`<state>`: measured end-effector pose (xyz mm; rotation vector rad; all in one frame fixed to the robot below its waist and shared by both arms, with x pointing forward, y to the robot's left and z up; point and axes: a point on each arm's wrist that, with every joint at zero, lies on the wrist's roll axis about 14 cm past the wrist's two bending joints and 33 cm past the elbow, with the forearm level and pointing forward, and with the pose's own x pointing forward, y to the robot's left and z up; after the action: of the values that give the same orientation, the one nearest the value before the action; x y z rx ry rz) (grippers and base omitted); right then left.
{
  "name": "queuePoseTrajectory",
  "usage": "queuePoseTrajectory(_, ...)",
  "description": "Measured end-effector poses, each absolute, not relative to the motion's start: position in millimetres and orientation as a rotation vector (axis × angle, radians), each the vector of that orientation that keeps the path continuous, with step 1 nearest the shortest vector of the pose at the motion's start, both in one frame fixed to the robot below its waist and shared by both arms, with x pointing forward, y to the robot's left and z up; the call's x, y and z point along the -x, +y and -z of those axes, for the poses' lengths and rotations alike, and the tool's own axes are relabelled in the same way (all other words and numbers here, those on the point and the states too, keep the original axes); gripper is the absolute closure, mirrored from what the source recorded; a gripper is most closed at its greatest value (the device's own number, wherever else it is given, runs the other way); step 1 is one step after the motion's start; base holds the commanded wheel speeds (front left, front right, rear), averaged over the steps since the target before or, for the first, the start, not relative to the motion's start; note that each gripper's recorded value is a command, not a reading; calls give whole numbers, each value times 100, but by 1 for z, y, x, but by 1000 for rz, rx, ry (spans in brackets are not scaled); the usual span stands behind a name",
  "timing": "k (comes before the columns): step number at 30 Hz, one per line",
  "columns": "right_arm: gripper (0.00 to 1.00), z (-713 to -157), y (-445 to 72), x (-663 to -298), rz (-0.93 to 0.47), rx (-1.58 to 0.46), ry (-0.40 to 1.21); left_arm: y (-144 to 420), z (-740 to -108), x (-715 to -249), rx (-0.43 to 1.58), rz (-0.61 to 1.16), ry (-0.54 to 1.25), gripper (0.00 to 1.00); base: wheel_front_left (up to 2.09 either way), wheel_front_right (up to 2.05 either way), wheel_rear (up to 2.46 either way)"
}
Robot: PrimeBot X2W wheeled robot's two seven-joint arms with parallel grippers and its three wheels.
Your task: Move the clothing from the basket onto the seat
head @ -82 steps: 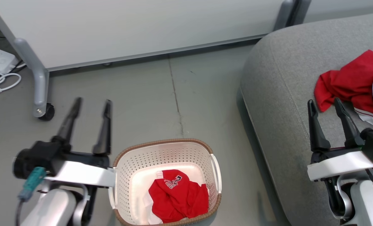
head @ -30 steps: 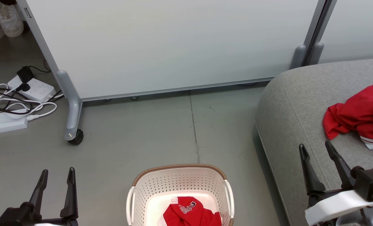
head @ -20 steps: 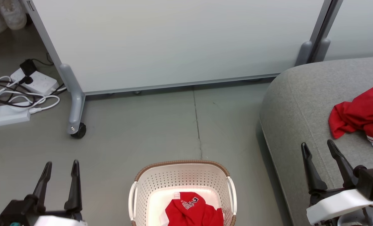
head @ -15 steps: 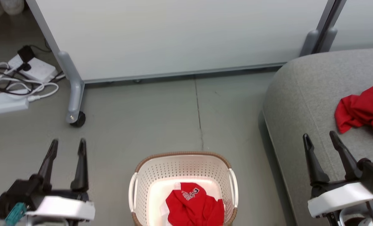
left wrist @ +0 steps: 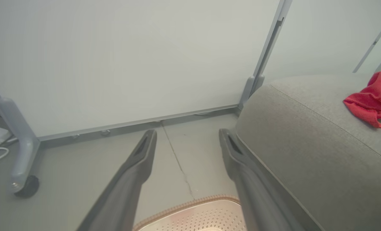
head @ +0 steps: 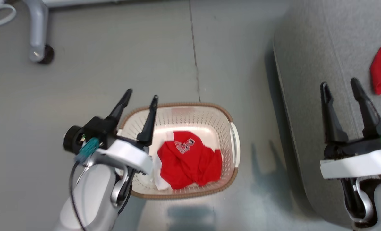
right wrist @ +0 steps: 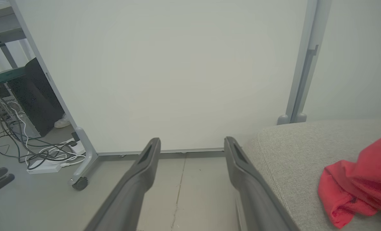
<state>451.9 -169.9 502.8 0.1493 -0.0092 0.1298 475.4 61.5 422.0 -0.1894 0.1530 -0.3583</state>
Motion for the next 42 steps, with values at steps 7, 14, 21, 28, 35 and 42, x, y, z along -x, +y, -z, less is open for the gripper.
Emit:
queuePoseTrajectory(7, 0, -454, -178, -480, -109, -152, 56, 2, -317, -488, 151, 535, 439, 0, 0, 0, 0)
queuePoseTrajectory(14, 0, -405, -177, -496, -106, -173, 112, -29, -207, -468, 70, 667, 768, 0, 0, 0, 0)
queuePoseTrajectory(21, 0, -366, -187, -495, -79, -165, 172, -38, -119, -432, -16, 754, 1062, 0, 0, 0, 0)
queuePoseTrajectory(28, 0, -336, -198, -484, -49, -154, 249, -44, -60, -397, -42, 787, 1298, 0, 0, 0, 0)
queuePoseTrajectory(35, 0, -323, -209, -478, -27, -122, 289, -45, -36, -386, -65, 785, 1405, 52, 0, 0, 0)
queuePoseTrajectory(42, 0, -328, -209, -479, -23, -131, 278, -41, -36, -397, -86, 748, 1375, 100, 0, 0, 0)
